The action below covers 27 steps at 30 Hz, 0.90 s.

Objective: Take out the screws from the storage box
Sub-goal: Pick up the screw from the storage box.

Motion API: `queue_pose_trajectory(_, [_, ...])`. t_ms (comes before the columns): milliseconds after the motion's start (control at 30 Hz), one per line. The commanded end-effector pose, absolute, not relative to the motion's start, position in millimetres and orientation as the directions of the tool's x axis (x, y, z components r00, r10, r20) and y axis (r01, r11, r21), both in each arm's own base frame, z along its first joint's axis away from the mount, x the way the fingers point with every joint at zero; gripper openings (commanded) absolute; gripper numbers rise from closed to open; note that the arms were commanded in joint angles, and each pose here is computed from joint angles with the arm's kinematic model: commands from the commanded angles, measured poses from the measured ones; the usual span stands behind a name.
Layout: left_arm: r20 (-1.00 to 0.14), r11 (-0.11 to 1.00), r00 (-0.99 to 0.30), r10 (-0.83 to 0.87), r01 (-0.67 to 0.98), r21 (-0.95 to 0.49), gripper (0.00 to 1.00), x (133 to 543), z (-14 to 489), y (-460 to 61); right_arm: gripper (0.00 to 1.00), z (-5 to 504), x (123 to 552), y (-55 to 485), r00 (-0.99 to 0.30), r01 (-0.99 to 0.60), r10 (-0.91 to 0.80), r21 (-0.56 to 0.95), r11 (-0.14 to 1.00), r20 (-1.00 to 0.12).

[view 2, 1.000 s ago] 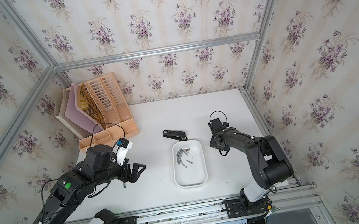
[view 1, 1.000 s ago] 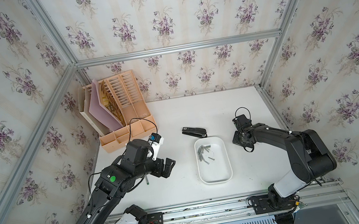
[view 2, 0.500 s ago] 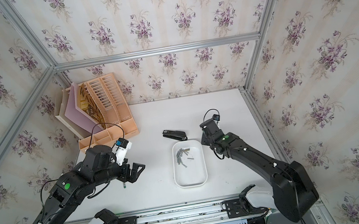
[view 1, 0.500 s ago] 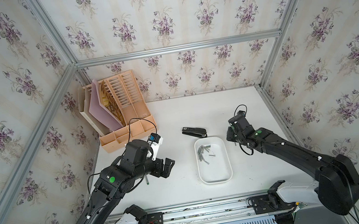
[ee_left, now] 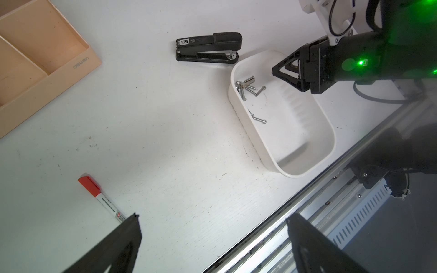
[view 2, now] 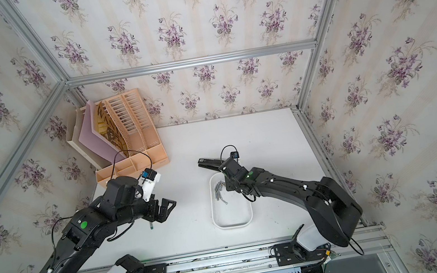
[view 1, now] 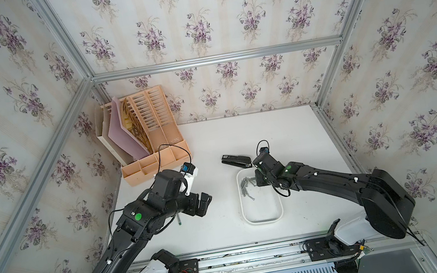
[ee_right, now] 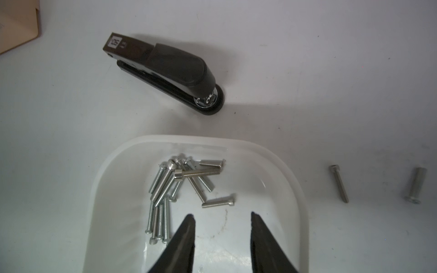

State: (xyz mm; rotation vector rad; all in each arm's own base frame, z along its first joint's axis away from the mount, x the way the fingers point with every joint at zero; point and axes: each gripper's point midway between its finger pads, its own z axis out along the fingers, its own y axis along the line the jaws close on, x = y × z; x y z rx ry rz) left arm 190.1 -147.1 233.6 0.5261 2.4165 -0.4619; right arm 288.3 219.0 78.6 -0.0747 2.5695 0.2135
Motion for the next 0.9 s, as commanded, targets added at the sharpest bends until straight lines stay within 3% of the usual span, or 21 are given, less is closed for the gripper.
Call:
queue_pose_trajectory(0, [-0.637,0.863,-0.731,0.246,0.465,-0.200,0.99,191.4,236.3,-146.9,0.44,63.2,287.3,236.2,-0.874,-0.141,-0.045,0.163,0.976,-0.484])
queue_pose_trajectory(267, [-0.642,0.862,-0.727,0.244,0.466,-0.201,0.99,190.7,238.1,-146.4,0.37,42.6,286.5,234.0,-0.901,-0.111,-0.047,0.124,0.986,-0.431])
queue_pose_trajectory(533, [-0.645,0.864,-0.725,0.240,0.463,-0.199,0.99,190.8,238.6,-145.5,0.43,38.8,286.3,235.9,-0.905,-0.124,-0.063,0.120,0.985,-0.421])
queue_pose_trajectory(700, [-0.639,0.863,-0.730,0.244,0.464,-0.200,0.99,191.1,236.9,-146.6,0.29,33.2,289.1,246.1,-0.906,-0.162,-0.093,0.134,0.978,-0.413])
queue_pose_trajectory(867, [-0.648,0.862,-0.723,0.240,0.466,-0.200,0.99,189.7,239.6,-145.5,0.25,27.2,292.1,251.6,-0.908,-0.178,-0.110,0.135,0.975,-0.405])
